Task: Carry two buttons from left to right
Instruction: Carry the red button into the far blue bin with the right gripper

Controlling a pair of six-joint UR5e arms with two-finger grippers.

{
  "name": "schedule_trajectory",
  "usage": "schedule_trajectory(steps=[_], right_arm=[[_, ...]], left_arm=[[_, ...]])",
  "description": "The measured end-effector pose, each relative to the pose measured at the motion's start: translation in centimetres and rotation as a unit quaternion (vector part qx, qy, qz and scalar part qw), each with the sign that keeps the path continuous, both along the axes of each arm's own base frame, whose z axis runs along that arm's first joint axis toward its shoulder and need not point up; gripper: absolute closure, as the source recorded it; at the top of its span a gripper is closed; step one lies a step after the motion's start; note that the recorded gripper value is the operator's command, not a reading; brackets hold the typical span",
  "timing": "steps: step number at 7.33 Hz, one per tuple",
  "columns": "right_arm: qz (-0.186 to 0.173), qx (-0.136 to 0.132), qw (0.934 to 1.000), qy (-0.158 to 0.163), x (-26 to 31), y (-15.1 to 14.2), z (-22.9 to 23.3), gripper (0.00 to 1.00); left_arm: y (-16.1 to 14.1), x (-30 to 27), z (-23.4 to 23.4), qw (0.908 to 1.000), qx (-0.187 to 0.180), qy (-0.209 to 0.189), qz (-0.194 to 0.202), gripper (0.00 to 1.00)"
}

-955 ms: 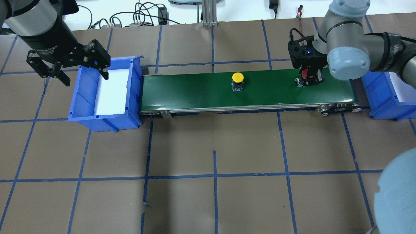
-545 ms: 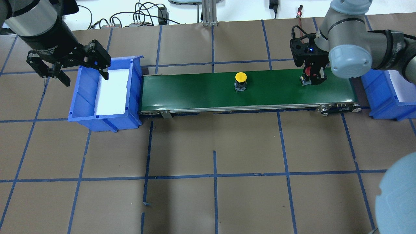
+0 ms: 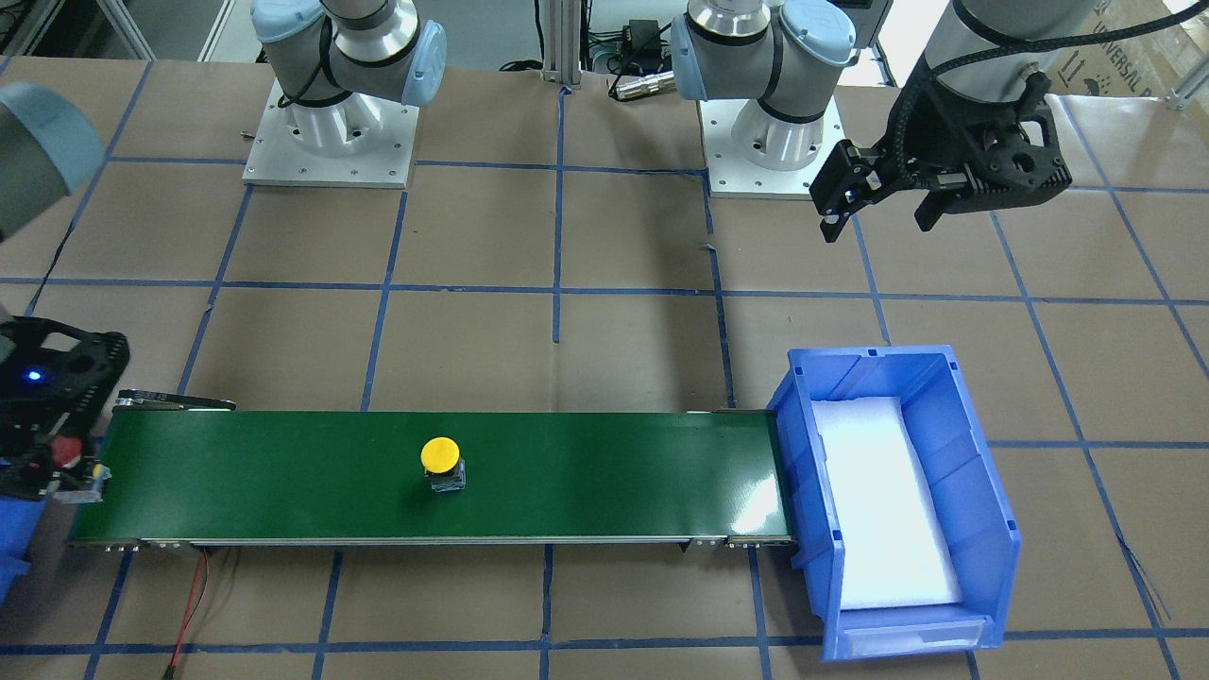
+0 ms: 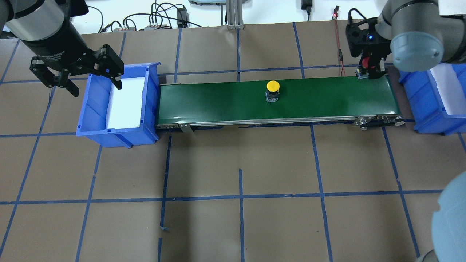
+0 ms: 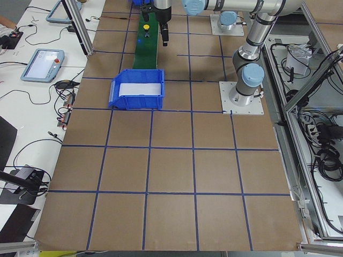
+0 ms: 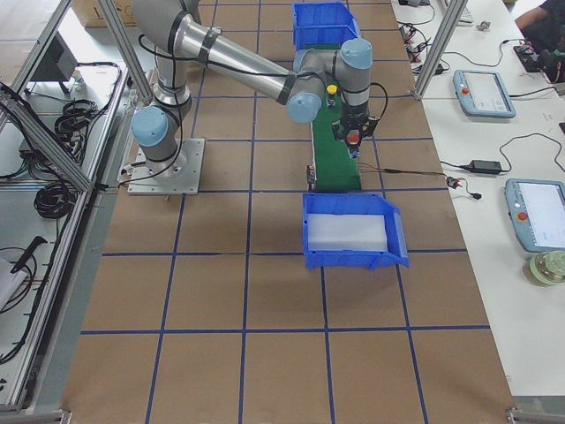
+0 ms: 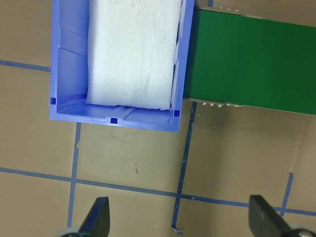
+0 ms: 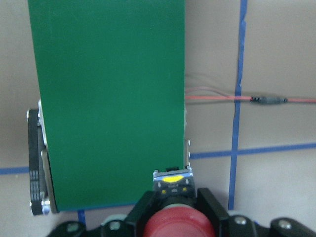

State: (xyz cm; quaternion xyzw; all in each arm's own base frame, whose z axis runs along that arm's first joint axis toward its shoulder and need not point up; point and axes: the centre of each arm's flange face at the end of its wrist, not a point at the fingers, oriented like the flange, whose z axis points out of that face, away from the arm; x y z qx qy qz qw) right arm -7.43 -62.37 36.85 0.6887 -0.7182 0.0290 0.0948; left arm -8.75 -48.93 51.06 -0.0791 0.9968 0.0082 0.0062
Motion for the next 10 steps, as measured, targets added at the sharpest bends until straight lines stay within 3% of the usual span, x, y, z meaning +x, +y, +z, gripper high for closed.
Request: schedule_trajectory(steps=[1, 3, 6, 8, 9, 10], right_arm=[[-0.014, -0.002, 0.9999, 0.004, -3.9, 0.6, 1.2, 0.84], [0.004, 0.000, 1.0000, 0.009, -12.2, 2.3, 2.2, 0.84], [0.000, 0.013, 0.9987, -0.049, -22.7, 3.9, -3.7, 0.83], [0.017, 0.024, 0.9974, -0.066, -25.4, 3.3, -7.7, 0.80], [0.025, 0.028, 0.9970, -0.068, -25.9, 3.1, -8.8, 0.68], [0.028, 0.032, 0.9966, -0.070, -26.1, 2.9, -9.7, 0.66]], left_arm=[[0.0, 0.0, 0.0, 1.0000, 0.000, 0.000, 0.000, 0.00], [0.0, 0.0, 0.0, 1.0000, 0.000, 0.000, 0.001, 0.00], [0.0, -0.1, 0.0, 1.0000, 0.001, 0.000, 0.001, 0.00], [0.0, -0.1, 0.0, 1.0000, 0.001, 0.000, 0.001, 0.00], [0.0, -0.1, 0.0, 1.0000, 0.001, 0.000, 0.001, 0.00], [0.0, -0.1, 0.0, 1.0000, 0.001, 0.000, 0.001, 0.00]])
